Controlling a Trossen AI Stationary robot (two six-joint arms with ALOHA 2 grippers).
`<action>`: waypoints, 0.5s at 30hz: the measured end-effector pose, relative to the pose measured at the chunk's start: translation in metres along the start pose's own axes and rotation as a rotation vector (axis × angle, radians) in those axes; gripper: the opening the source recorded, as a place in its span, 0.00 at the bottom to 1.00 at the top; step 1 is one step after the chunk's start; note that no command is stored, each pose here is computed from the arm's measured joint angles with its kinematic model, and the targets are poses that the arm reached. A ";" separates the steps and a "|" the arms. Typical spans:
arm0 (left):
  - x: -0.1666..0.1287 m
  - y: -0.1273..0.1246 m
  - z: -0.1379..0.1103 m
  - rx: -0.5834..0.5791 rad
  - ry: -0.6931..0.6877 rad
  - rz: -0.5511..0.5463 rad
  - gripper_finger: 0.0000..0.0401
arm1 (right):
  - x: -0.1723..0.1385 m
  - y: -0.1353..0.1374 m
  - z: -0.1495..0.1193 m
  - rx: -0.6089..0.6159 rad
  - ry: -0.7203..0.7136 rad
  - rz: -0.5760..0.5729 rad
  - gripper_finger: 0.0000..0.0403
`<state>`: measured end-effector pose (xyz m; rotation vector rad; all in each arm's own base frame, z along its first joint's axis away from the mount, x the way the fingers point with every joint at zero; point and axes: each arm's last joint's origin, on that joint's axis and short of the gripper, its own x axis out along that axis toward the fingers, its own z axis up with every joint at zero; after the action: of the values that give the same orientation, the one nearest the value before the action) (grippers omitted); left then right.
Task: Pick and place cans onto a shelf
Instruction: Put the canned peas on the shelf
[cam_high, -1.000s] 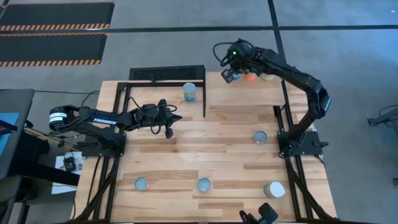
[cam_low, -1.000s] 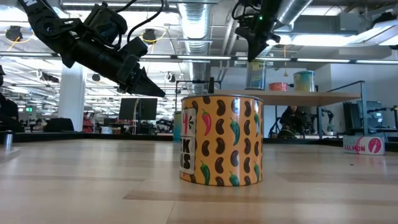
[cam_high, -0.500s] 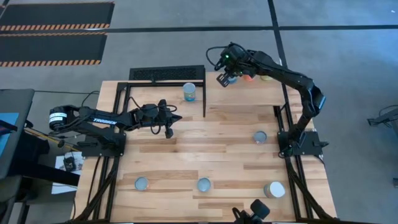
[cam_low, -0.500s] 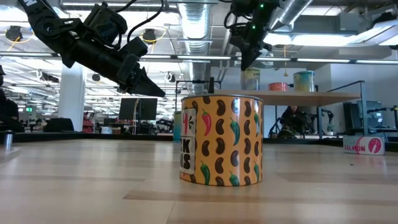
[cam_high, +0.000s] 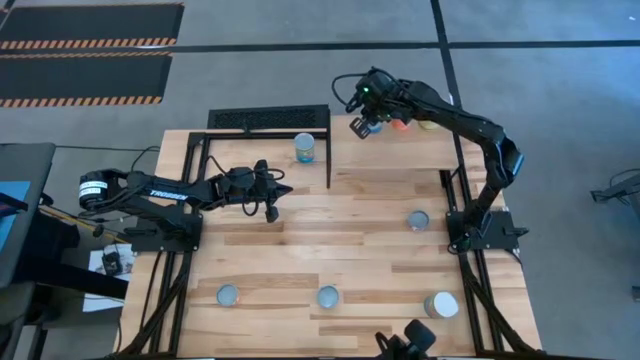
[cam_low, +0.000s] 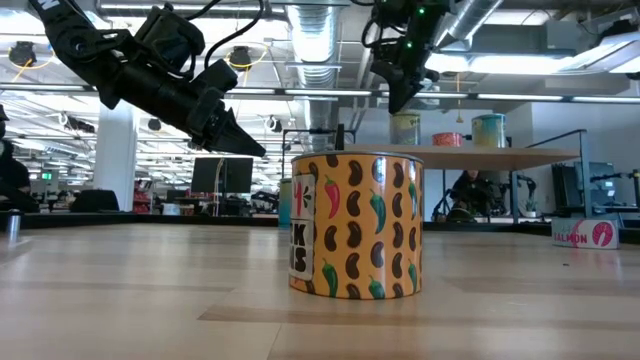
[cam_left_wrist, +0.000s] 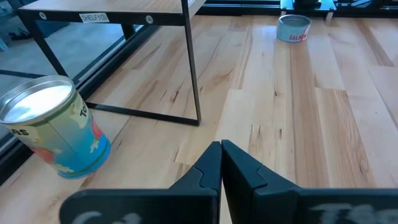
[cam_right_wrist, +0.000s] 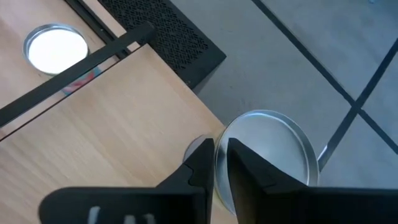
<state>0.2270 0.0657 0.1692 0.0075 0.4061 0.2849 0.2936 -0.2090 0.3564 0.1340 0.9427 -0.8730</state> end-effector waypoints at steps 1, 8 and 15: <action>0.000 0.000 0.000 0.000 0.000 0.000 0.00 | 0.000 0.000 0.000 -0.001 0.003 0.000 0.16; 0.000 0.000 0.000 0.000 0.000 0.000 0.00 | 0.001 -0.004 -0.001 0.006 0.010 -0.011 0.17; 0.000 0.000 0.000 -0.001 0.000 0.000 0.00 | 0.000 -0.005 -0.001 -0.048 0.009 -0.090 0.17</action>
<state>0.2270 0.0657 0.1692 0.0067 0.4060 0.2846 0.2897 -0.2122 0.3570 0.0542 0.9831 -0.9320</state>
